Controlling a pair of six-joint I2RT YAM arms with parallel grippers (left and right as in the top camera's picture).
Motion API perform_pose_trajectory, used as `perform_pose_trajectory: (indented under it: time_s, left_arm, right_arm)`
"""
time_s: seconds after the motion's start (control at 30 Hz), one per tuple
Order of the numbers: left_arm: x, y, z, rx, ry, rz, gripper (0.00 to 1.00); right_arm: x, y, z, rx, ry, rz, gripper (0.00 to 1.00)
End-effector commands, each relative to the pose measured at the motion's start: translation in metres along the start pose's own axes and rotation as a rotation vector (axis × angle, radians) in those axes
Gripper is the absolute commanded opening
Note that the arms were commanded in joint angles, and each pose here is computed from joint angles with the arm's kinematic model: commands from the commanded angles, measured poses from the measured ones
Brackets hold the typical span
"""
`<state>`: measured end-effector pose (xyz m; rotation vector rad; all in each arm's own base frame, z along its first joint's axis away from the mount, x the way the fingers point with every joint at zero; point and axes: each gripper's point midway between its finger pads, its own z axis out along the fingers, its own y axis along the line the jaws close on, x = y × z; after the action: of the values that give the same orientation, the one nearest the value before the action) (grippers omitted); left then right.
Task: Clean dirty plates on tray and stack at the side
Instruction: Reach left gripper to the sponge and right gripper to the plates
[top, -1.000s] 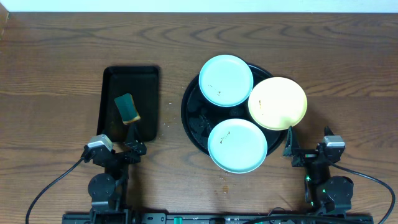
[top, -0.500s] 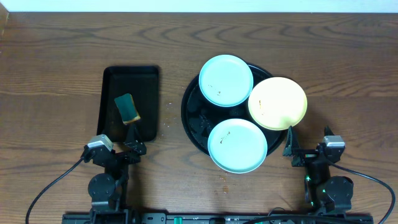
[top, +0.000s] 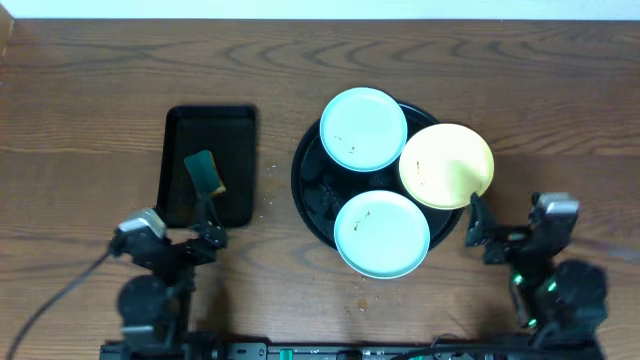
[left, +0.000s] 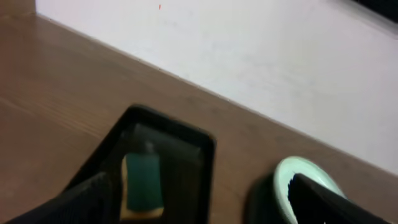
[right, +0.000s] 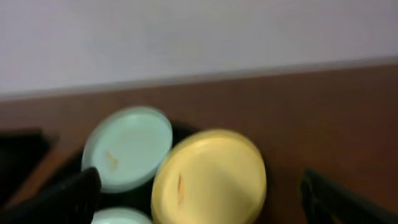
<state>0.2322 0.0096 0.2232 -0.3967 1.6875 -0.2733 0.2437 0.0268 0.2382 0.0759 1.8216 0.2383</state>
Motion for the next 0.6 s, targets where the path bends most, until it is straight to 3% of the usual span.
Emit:
perform_pose_trajectory:
  time_s: [0.0,0.2,0.27,0.4,0.43,0.47,0.5,0.57]
  left_arm:
    - [-0.065,-0.037,-0.017,0.037,0.035,0.04,0.9]
    - [-0.101,-0.071,-0.029,-0.002,0.421,0.121,0.91]
    - [-0.103,-0.075,-0.031,-0.029,0.553,0.127,0.91]
    - [-0.107,-0.077,-0.015,-0.066,0.657,0.113,0.9]
    - [-0.106,-0.076,-0.009,-0.076,0.67,0.111,0.9]
    - [-0.104,-0.073,-0.006,-0.09,0.681,0.115,0.9]
    - [-0.101,-0.071,-0.001,-0.097,0.696,0.115,0.91]
    - [-0.093,-0.068,0.008,-0.111,0.734,0.114,0.98]
  right_arm:
    - [-0.038,0.016,0.004,-0.018,0.191,-0.012,0.99]
    - [-0.062,0.037,-0.001,-0.03,0.638,0.023,0.99]
    - [-0.078,0.044,0.008,-0.042,0.683,0.056,0.99]
    - [-0.083,0.071,0.017,-0.179,0.763,0.125,0.99]
    - [-0.08,0.074,0.019,-0.193,0.783,0.135,0.96]
    - [-0.075,0.074,0.019,-0.189,0.805,0.142,0.85]
    - [-0.069,0.073,0.018,-0.179,0.829,0.141,0.8]
    - [-0.044,0.065,0.014,-0.104,0.922,0.157,0.68]
